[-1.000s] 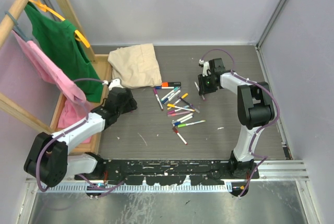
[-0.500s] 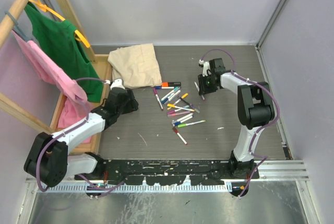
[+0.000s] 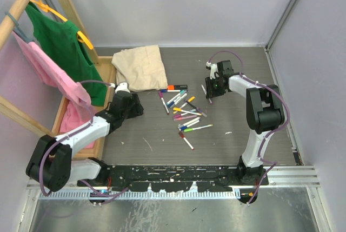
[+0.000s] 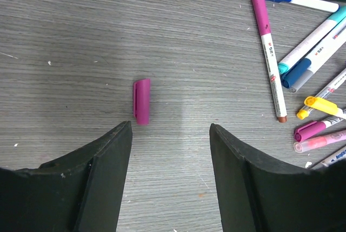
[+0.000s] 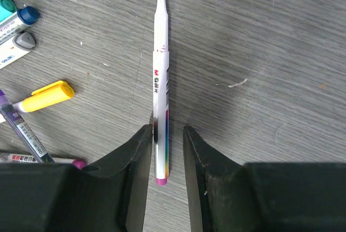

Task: Open the pen caps
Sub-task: Pick up the pen from the center of the board.

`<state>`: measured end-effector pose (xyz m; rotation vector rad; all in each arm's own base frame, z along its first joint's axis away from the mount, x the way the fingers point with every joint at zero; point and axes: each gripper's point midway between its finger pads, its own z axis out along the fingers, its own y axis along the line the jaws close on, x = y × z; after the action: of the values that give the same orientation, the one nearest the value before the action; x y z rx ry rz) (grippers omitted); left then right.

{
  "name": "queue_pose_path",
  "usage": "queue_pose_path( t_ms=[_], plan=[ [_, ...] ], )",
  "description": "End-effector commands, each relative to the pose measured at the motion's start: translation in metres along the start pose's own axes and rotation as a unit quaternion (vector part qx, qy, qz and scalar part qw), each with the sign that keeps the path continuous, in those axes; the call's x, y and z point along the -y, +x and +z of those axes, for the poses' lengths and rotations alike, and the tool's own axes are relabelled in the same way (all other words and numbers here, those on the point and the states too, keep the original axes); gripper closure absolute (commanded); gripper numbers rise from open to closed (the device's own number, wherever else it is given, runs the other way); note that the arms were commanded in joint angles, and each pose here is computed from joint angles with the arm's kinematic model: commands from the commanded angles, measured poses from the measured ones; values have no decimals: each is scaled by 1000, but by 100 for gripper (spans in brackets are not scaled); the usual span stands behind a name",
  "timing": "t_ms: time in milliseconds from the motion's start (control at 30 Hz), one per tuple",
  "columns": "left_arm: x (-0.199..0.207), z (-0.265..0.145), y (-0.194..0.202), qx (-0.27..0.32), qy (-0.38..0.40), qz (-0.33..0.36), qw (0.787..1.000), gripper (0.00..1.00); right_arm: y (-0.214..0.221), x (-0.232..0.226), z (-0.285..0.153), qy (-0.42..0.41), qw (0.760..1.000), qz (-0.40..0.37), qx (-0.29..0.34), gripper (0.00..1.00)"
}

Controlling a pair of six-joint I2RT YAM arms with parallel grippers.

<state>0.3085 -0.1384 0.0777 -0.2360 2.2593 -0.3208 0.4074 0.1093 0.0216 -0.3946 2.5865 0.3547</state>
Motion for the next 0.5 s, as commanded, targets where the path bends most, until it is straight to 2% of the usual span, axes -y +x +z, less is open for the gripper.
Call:
queue_pose_path(
  t_ms=[0,267,333,467],
  plan=[
    [1,1,-11,21,2,4,1000,39,4,-1,2,-7,1000,2,-14,65],
    [-1,0,-10,22,-1,5,1000,39,4,-1,1,-6,1000,2,-13,67],
    [-1,0,-10,22,0,6,1000,39,4,-1,1,-7,1000,2,-14,70],
    [0,-2,-11,23,4,4,1000,39,3,-3,0,-11,1000,2,-14,82]
  ],
)
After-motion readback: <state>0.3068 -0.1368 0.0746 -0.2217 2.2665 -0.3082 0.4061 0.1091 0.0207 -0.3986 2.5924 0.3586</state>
